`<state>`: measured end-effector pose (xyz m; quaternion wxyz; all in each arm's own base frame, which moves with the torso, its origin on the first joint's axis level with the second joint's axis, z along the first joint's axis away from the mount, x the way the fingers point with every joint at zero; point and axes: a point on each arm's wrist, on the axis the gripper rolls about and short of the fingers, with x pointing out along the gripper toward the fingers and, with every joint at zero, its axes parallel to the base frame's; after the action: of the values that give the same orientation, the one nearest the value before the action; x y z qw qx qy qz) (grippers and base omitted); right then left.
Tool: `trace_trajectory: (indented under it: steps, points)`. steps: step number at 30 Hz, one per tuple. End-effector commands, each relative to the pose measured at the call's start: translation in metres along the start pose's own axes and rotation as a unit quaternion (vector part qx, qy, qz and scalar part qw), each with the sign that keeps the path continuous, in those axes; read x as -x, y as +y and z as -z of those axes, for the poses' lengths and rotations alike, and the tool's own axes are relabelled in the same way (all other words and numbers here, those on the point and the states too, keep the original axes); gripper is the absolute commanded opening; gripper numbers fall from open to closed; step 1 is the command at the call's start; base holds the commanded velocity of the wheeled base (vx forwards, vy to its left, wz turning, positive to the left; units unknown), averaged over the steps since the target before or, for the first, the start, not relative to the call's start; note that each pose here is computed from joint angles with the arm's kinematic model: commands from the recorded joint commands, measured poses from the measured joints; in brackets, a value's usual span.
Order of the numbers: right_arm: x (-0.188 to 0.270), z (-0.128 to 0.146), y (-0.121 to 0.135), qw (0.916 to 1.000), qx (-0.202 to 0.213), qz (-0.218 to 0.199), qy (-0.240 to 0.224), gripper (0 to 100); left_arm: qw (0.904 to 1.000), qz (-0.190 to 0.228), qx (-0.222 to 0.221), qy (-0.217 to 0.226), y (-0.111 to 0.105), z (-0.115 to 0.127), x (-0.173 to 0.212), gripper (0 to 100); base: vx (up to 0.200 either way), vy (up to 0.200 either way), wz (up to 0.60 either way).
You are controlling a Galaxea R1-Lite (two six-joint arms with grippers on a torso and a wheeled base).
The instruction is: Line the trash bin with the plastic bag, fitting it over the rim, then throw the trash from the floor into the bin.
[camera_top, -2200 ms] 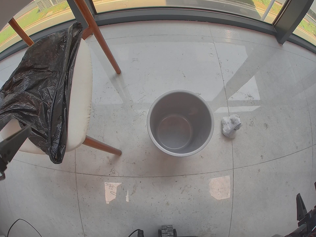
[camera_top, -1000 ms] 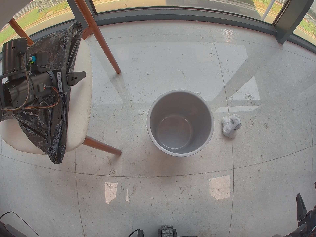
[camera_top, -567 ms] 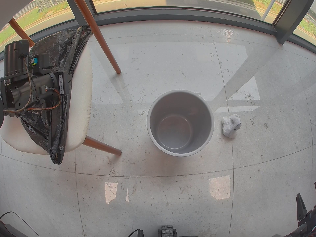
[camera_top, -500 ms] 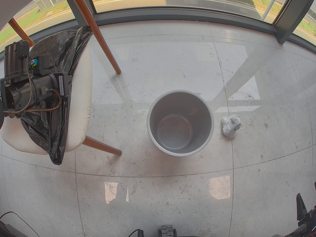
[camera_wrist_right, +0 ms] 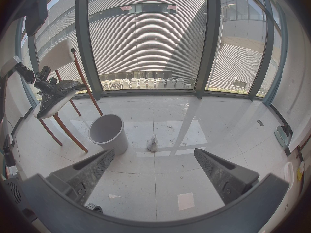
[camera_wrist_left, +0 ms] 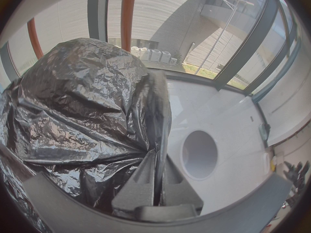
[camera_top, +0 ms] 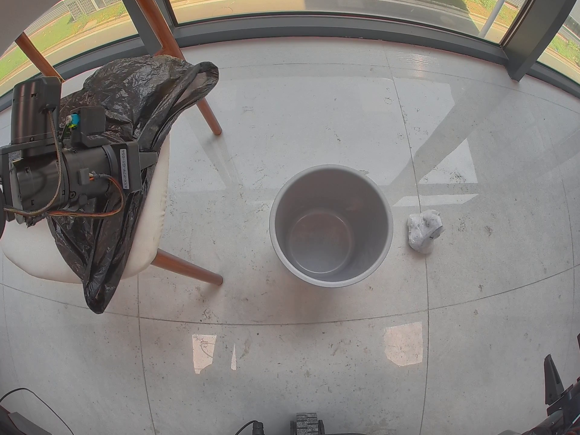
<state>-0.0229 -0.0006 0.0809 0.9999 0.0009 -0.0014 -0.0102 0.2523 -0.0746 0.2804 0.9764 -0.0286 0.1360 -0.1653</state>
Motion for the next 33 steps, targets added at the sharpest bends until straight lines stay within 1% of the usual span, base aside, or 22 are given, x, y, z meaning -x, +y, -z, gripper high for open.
trace_trajectory:
  steps: [1,2,3,4,5,8,9,12,13,14,15,17,18,19,23,24,25,27,29,33]
  points:
    - [-0.001,0.005,0.0,1.0,0.0,0.0,0.004,100,0.9988,0.039,0.028,-0.014,-0.005,-0.009,0.012,0,0.0,0.0,0.0]
    - [-0.001,0.005,0.0,1.0,0.0,0.0,0.005,100,0.9975,0.053,0.044,-0.014,-0.006,-0.011,0.014,0,0.0,0.0,0.0]
    - [-0.001,0.005,0.0,1.0,0.0,0.0,0.004,100,0.9971,0.058,0.048,-0.014,-0.007,-0.011,0.014,0,0.0,0.0,0.0]
    - [-0.001,0.005,0.0,1.0,0.0,0.0,0.004,100,0.9947,0.074,0.07,-0.013,-0.008,-0.014,0.017,0,0.0,0.0,0.0]
    - [-0.001,0.005,0.0,1.0,0.0,0.0,0.005,100,0.9908,0.092,0.098,-0.01,-0.009,-0.017,0.019,0,0.0,0.0,0.0]
    - [-0.001,0.005,0.0,1.0,-0.001,0.0,0.005,100,0.9809,0.129,0.146,-0.003,-0.019,-0.024,0.025,0,0.0,0.0,0.0]
    - [-0.001,0.005,0.0,1.0,0.0,0.0,0.005,100,0.9786,0.135,0.155,-0.001,-0.021,-0.025,0.027,0,0.0,0.0,0.0]
    - [-0.001,0.005,0.0,1.0,0.0,0.0,0.005,100,0.9642,0.184,0.19,0.013,-0.041,-0.029,0.042,0,0.0,0.0,0.0]
    - [-0.001,0.005,0.0,1.0,0.0,0.0,0.005,100,0.9563,0.209,0.203,0.024,-0.05,-0.029,0.049,0,0.0,0.0,0.0]
    - [-0.001,0.005,0.0,1.0,0.0,0.0,0.005,100,0.9563,0.209,0.203,0.024,-0.05,-0.029,0.049,0,0.0,0.0,0.0]
    - [-0.001,0.005,0.0,1.0,0.0,0.0,0.005,100,0.9449,0.243,0.217,0.038,-0.061,-0.029,0.059,0,0.0,0.0,0.0]
    - [-0.001,0.005,0.0,1.0,0.0,0.0,0.005,100,0.929,0.289,0.224,0.058,-0.075,-0.028,0.07,0,0.0,0.0,0.0]
    - [-0.001,0.005,0.0,1.0,0.0,0.0,0.005,100,0.9231,0.307,0.223,0.065,-0.081,-0.028,0.073,0,0.0,0.0,0.0]
    - [-0.001,0.005,0.0,1.0,0.0,0.0,0.005,100,0.9194,0.319,0.22,0.068,-0.085,-0.028,0.074,0,0.0,0.0,0.0]
    - [-0.001,0.005,0.0,1.0,-0.001,0.0,0.005,100,0.9159,0.331,0.217,0.065,-0.089,-0.032,0.076,0,0.0,0.0,0.0]
    - [-0.001,0.005,0.0,1.0,-0.001,-0.001,0.005,100,0.9138,0.339,0.215,0.062,-0.091,-0.035,0.076,0,0.0,0.0,0.0]
    - [-0.001,0.005,0.0,1.0,-0.001,-0.001,0.005,100,0.9114,0.346,0.213,0.068,-0.096,-0.034,0.073,0,0.0,0.0,0.0]
    - [-0.001,0.005,0.0,1.0,-0.001,-0.001,0.004,100,0.904,0.363,0.206,0.091,-0.112,-0.03,0.065,0,0.0,0.0,0.0]
    - [-0.001,0.005,0.0,1.0,0.0,-0.001,0.004,100,0.9,0.373,0.202,0.1,-0.12,-0.028,0.062,0,0.0,0.0,0.0]
    - [-0.001,0.005,0.0,1.0,0.0,-0.001,0.004,100,0.8826,0.411,0.187,0.132,-0.151,-0.022,0.052,0,0.0,0.0,0.0]
